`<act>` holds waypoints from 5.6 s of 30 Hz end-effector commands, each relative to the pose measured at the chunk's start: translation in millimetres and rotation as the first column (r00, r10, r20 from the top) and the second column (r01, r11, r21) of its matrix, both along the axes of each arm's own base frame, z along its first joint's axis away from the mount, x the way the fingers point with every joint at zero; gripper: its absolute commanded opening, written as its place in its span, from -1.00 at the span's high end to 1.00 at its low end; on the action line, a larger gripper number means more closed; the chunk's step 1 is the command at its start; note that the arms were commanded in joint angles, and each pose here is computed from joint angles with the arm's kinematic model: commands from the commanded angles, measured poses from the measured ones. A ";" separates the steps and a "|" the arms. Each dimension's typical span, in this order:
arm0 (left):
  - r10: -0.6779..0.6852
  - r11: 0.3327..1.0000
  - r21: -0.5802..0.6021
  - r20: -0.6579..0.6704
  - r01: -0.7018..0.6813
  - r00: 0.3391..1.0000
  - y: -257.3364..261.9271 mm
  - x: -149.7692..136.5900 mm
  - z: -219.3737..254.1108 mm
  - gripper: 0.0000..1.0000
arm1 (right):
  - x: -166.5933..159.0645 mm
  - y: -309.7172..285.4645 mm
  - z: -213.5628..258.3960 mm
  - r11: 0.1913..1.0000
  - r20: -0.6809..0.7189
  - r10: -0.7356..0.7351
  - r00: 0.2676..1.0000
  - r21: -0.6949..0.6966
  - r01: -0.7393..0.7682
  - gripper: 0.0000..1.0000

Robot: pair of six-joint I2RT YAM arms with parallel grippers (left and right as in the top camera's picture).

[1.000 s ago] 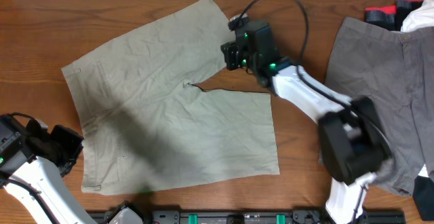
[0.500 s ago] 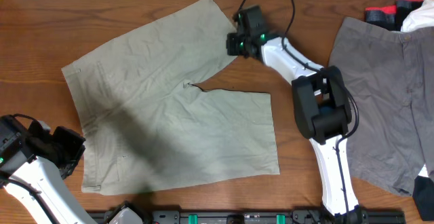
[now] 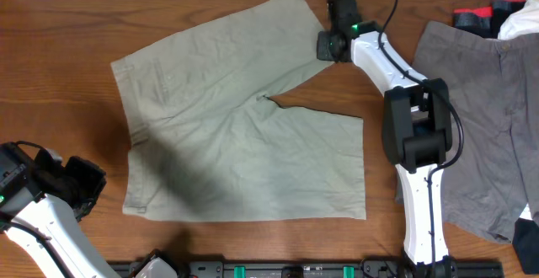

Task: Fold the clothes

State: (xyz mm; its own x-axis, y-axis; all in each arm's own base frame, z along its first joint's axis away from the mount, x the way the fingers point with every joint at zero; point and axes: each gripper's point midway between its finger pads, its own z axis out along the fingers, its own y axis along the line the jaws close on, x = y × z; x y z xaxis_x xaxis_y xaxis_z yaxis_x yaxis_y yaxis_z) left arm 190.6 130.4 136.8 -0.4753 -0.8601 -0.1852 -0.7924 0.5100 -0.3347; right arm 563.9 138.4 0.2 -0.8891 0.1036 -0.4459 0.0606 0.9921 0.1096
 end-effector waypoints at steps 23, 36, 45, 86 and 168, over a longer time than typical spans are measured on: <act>0.127 0.957 -0.233 -0.206 -0.175 0.970 -37.5 -31.6 -102.4 -0.21 | -25.6 11.7 133.4 0.948 0.126 0.249 0.960 0.169 -0.268 -0.18; 0.250 0.923 -0.237 -0.233 -0.304 0.940 -33.8 -34.9 -128.6 -0.47 | -66.4 6.8 166.3 0.940 0.062 0.288 0.956 0.171 -0.294 -0.22; 0.278 0.904 -0.253 -0.260 -0.343 0.925 -34.7 -35.5 -153.7 -0.39 | -90.7 3.7 153.9 0.938 -0.045 0.311 0.949 0.173 -0.299 -0.22; 0.182 0.818 -0.573 0.170 -0.053 0.969 -56.5 49.4 -109.3 0.52 | -91.8 -6.2 151.6 0.921 -0.043 0.380 0.924 0.117 -0.373 -0.31; 0.020 0.994 -0.102 -0.234 -0.045 0.972 -39.4 -13.3 -136.3 0.88 | -119.5 -23.9 141.3 0.961 -0.206 0.241 0.949 0.191 -0.202 -0.41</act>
State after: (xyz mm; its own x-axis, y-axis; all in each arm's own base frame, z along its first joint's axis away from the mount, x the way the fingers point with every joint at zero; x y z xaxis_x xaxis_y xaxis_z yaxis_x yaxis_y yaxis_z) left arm 179.9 86.8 -3.6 -0.4632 -0.8856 0.0350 -0.8672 0.4447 -0.2240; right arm 448.5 109.3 144.0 -0.9680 -0.0532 -0.2454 -0.1214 0.9546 0.2720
